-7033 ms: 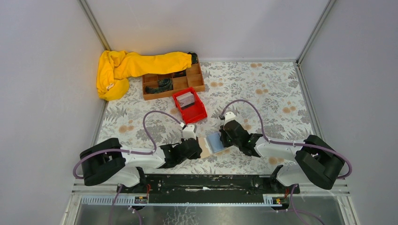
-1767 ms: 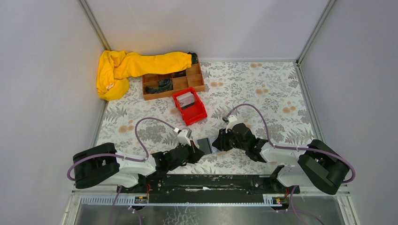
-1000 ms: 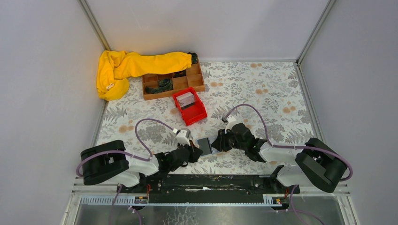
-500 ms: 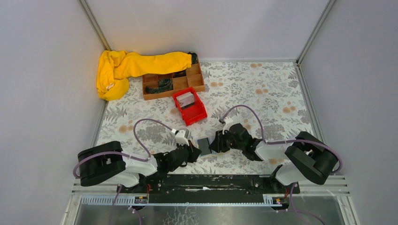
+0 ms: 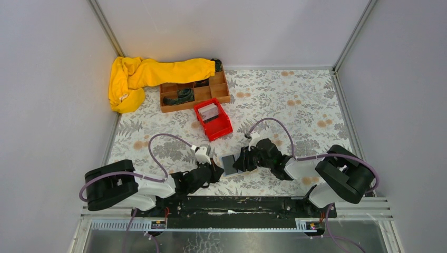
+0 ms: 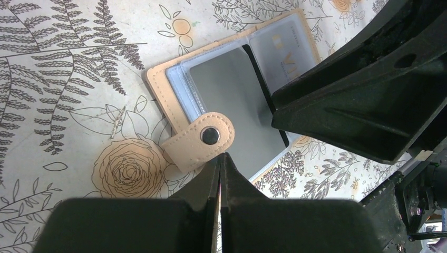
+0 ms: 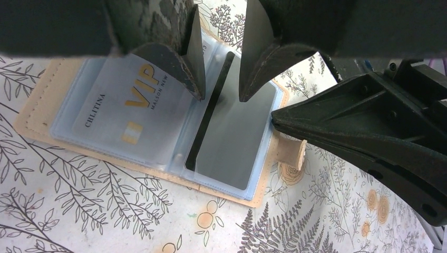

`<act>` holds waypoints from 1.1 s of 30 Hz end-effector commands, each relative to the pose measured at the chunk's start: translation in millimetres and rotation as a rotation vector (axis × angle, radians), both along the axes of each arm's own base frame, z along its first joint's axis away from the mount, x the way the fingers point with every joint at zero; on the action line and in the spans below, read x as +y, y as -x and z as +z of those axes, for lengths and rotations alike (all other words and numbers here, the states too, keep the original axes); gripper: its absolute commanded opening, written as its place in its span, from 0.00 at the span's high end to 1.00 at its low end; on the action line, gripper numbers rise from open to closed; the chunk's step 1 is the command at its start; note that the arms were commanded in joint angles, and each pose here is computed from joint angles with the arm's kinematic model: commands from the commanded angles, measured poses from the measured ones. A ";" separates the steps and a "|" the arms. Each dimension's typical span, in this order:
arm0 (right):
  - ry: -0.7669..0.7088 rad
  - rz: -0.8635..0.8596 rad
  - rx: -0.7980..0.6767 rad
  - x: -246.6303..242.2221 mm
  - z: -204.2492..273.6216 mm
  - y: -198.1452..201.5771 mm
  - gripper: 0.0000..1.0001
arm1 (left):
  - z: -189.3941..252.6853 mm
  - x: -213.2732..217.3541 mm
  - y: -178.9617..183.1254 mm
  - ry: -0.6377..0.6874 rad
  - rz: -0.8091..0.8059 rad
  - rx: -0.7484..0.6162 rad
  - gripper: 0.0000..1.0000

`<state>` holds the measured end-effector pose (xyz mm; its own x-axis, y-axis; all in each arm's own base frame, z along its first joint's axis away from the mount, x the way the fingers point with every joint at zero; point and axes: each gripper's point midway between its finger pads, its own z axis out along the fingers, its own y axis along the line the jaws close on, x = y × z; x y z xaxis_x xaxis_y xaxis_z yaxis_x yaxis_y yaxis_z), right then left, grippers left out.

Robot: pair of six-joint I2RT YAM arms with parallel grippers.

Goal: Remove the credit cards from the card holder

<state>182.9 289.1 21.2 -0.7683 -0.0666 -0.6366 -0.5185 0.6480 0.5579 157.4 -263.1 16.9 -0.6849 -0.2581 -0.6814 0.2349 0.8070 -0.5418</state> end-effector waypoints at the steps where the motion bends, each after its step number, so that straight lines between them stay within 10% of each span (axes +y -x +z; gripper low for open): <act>1: -0.036 0.016 -0.008 10.0 8.1 -5.5 0.62 | -14.3 12.1 -0.3 -0.052 0.022 -0.003 1.00; 33: -0.171 0.111 -0.023 26.7 41.3 6.7 0.64 | -22.7 12.2 -0.1 -0.060 0.026 0.009 1.00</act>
<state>183.3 293.1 32.8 -0.7675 -0.0479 -0.6393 -0.5275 0.6139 0.5872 162.2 -270.6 16.0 -0.6717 -0.2835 -0.6844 0.2366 0.7934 -0.5608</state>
